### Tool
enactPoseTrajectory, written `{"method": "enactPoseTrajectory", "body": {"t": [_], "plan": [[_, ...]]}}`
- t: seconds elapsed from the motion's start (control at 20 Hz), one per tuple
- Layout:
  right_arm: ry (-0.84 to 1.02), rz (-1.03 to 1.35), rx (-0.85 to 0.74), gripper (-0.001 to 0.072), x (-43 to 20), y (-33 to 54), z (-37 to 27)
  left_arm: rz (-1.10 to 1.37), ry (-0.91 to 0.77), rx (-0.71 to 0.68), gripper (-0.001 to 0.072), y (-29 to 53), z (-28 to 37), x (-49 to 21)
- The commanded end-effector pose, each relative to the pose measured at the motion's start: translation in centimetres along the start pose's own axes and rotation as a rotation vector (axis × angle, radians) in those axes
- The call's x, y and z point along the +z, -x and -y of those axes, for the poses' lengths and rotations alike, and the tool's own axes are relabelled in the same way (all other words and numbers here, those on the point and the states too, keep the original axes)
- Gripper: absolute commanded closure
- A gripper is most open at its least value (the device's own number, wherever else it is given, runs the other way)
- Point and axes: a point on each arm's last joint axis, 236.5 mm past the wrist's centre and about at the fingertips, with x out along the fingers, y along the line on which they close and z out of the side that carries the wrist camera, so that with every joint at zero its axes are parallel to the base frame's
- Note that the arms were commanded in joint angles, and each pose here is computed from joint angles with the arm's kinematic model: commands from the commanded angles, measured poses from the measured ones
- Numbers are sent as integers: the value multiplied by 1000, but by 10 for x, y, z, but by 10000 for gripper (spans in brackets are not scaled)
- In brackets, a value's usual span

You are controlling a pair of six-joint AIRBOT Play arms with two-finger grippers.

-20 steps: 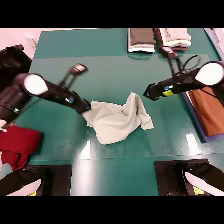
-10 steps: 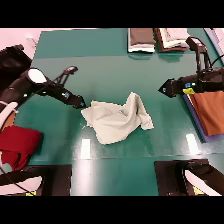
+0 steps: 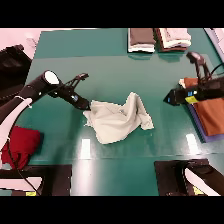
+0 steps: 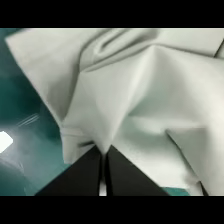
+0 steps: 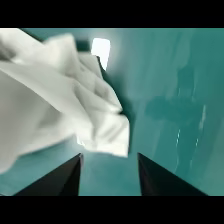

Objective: Fold the shirts.

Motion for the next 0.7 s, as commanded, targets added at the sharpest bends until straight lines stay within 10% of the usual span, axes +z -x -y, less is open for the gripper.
{"method": "enactPoseTrajectory", "body": {"t": [0.0, 0.65], "plan": [[-144, -167, -2, 178, -53, -45, 33, 78, 26, 18, 676, 30, -9, 28], [-104, -356, 155, 289, -71, -168, -24, 140, -6, 43, 676, 48, -8, 50]]}}
